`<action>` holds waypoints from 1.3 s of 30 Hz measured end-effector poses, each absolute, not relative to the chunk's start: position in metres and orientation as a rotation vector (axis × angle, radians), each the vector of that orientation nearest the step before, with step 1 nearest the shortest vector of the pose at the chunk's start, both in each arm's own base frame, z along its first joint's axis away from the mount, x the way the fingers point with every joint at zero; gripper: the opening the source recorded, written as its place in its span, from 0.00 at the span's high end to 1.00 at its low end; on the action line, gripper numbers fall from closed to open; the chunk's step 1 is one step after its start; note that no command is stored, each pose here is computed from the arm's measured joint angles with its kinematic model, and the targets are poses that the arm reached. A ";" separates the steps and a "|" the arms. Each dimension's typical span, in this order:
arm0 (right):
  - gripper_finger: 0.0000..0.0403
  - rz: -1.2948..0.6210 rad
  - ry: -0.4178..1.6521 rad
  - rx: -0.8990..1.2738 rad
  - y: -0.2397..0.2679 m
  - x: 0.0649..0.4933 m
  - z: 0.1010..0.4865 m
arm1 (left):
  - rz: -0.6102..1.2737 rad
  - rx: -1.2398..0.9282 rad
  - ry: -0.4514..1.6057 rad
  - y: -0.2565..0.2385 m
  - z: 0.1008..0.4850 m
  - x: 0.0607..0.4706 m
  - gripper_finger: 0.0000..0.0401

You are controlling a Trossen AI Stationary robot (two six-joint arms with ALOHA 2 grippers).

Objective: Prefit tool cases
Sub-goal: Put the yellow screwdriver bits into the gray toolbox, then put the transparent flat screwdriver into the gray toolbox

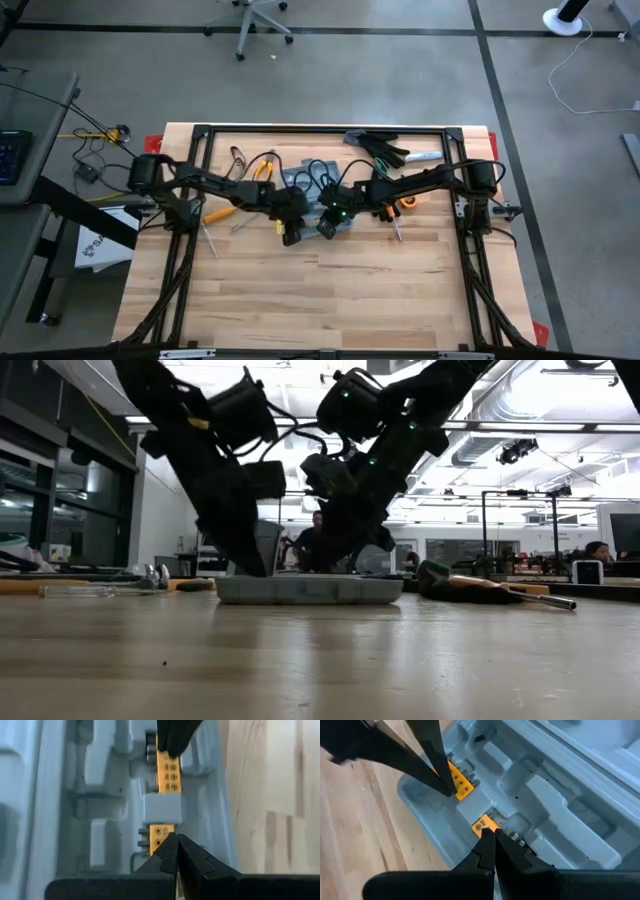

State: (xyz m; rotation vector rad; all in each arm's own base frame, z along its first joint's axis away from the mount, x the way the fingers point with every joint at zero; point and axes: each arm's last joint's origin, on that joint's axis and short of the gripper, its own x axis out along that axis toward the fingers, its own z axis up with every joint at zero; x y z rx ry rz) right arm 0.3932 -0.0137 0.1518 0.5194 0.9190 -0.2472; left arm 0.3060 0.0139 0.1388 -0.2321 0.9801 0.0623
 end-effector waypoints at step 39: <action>1.00 -0.342 0.749 0.555 -0.007 0.353 0.187 | 0.271 -0.079 1.109 0.028 0.205 0.238 1.00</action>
